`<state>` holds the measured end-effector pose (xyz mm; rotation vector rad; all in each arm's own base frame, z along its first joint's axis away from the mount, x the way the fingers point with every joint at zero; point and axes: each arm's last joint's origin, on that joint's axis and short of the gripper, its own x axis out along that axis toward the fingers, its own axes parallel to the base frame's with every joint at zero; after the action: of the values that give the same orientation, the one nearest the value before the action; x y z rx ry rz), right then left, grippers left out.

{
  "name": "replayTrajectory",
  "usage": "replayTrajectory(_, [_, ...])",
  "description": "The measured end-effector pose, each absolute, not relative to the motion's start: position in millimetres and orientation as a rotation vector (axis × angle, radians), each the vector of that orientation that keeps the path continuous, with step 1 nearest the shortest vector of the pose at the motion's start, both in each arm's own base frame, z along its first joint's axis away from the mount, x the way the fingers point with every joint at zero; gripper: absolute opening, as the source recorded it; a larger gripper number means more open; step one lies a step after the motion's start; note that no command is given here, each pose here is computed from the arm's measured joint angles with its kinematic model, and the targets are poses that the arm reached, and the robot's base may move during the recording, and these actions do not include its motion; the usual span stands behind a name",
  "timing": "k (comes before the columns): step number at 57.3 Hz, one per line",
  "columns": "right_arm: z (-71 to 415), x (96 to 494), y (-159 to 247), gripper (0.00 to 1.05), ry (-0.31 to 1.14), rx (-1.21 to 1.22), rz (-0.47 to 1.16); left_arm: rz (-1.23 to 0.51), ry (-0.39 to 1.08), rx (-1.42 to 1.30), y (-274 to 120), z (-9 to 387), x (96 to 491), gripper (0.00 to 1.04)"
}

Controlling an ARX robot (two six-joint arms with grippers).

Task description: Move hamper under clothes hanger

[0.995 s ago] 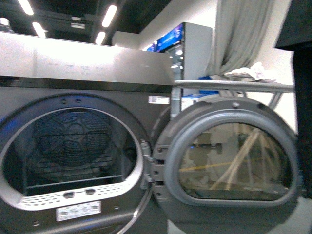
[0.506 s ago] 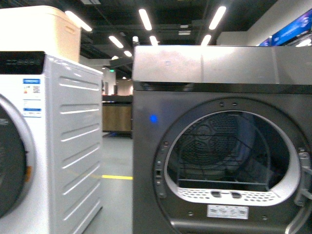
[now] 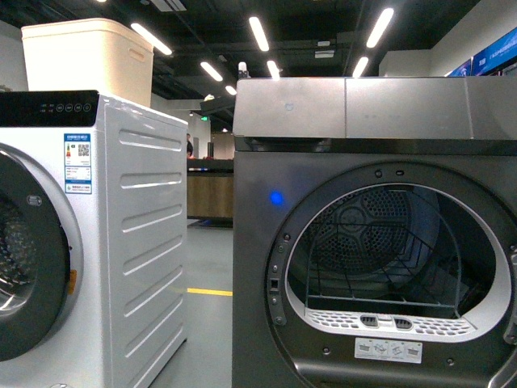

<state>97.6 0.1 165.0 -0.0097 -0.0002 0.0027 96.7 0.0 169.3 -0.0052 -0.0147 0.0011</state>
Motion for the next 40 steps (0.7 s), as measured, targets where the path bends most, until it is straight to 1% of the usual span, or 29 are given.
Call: replayTrajectory(40, [165.0,97.6,0.1,0.97,0.000,-0.010,0.001,0.000,-0.017,-0.005,0.0,169.5,96.5,0.98])
